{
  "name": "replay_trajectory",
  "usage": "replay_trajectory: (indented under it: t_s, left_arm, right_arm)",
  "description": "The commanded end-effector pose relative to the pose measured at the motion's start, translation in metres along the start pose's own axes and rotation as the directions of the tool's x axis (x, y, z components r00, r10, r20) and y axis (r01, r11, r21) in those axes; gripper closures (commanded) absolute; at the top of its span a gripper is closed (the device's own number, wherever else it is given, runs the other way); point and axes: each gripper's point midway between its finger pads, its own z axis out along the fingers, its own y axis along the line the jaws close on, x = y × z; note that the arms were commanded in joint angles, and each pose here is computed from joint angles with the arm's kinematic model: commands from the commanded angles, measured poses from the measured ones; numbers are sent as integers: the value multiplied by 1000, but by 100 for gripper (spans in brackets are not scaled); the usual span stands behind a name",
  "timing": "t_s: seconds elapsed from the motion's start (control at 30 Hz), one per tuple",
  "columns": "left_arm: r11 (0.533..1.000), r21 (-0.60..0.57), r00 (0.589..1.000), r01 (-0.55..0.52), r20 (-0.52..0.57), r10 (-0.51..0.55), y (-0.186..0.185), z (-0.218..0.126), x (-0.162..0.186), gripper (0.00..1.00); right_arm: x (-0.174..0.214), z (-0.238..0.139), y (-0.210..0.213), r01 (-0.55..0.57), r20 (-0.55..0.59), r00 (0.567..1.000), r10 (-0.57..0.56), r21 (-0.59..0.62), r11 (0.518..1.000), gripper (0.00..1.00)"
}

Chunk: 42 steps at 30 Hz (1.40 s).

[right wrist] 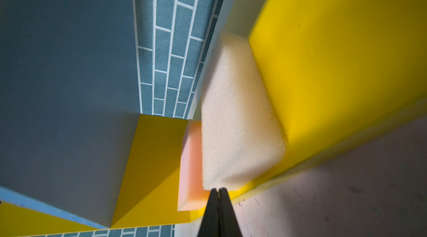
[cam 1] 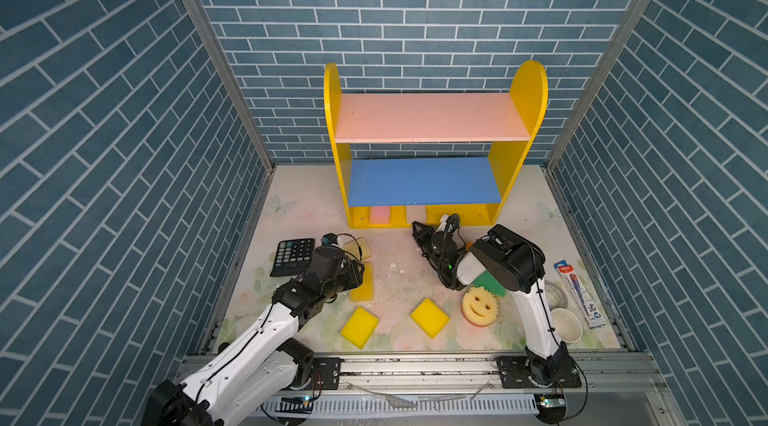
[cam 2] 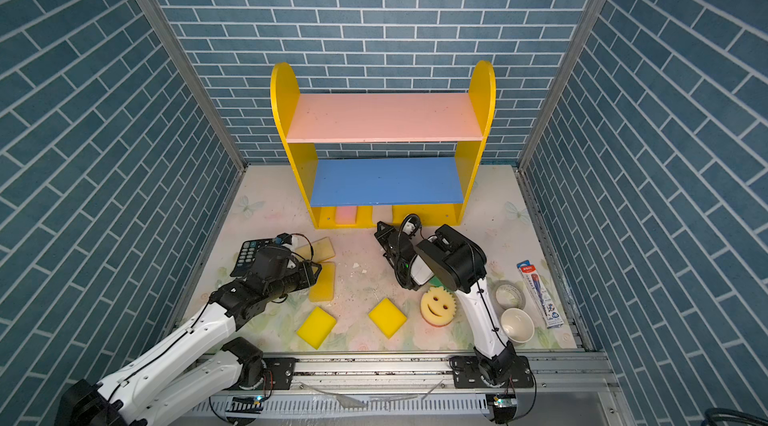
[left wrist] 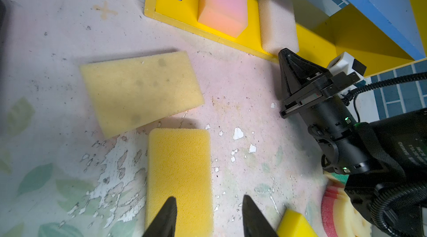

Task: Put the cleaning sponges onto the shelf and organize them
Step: 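Swing the right gripper away from the shelf toward the sponges on the table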

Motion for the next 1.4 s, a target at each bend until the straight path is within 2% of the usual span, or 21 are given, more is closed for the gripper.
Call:
replay_trajectory:
  t_s: [0.0, 0.73, 1.1, 1.37]
  left_arm:
    - [1000, -12, 1000, 8, -3, -8, 5, 0, 3, 53]
    - [1000, -8, 1000, 5, 4, -5, 4, -3, 1, 53]
    - [1000, -2, 1000, -11, 28, 11, 0, -13, -6, 52]
    - [999, -23, 998, -34, 56, 35, 1, -26, -14, 52]
  right_arm:
    - [23, -13, -109, 76, -72, 996, -56, 310, 948, 100]
    - [22, -14, -112, 80, -68, 996, -61, 332, 940, 100]
    - [3, -59, -94, 93, -42, 996, -84, 328, 940, 100]
    - [7, -78, -73, 140, -119, 987, -108, 303, 943, 100]
